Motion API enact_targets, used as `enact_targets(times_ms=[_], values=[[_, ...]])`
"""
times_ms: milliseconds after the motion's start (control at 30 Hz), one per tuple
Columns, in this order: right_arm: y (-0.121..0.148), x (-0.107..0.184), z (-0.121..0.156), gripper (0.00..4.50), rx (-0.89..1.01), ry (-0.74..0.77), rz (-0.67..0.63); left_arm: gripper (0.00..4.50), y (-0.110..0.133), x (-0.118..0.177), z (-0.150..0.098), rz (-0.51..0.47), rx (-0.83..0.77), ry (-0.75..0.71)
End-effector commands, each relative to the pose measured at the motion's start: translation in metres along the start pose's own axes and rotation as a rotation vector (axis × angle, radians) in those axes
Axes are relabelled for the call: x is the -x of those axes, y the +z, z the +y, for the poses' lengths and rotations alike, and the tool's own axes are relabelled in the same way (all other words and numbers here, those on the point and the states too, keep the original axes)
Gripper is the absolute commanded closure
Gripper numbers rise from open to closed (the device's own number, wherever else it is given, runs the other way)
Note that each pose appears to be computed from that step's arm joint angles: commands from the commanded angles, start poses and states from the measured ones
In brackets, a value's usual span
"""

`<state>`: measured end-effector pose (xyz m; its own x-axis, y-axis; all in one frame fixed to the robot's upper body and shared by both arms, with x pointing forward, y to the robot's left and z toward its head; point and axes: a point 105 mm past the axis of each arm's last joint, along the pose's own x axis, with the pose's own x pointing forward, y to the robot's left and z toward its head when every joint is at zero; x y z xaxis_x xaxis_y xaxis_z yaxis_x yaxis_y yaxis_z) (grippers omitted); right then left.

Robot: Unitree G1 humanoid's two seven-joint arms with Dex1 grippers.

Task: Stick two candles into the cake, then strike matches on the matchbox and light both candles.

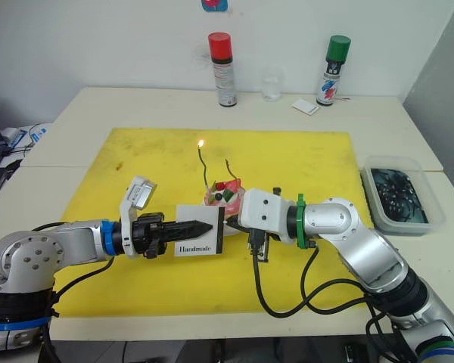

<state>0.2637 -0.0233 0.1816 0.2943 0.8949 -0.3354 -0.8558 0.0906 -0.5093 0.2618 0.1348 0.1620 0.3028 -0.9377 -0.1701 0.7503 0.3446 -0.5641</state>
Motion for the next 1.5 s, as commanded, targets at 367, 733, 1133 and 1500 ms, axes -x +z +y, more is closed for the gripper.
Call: enact_targets(times_ms=[367, 733, 1133, 1500], values=[[0.003, -0.005, -0.004, 4.46, 0.050, -0.005, 0.000, 4.50, 0.004, -0.001, -0.010, -0.004, -0.067, -0.031], [0.007, -0.010, 0.000, 4.46, 0.071, 0.030, -0.020, 4.50, 0.004, -0.006, -0.010, -0.003, -0.078, -0.039], [-0.010, 0.020, 0.022, 4.46, 0.086, 0.209, 0.050, 4.50, 0.091, 0.042, 0.001, -0.129, -0.353, 0.147], [0.007, 0.031, -0.002, 4.46, -0.034, 0.069, -0.003, 4.50, 0.041, 0.041, -0.008, 0.017, -0.248, 0.117]])
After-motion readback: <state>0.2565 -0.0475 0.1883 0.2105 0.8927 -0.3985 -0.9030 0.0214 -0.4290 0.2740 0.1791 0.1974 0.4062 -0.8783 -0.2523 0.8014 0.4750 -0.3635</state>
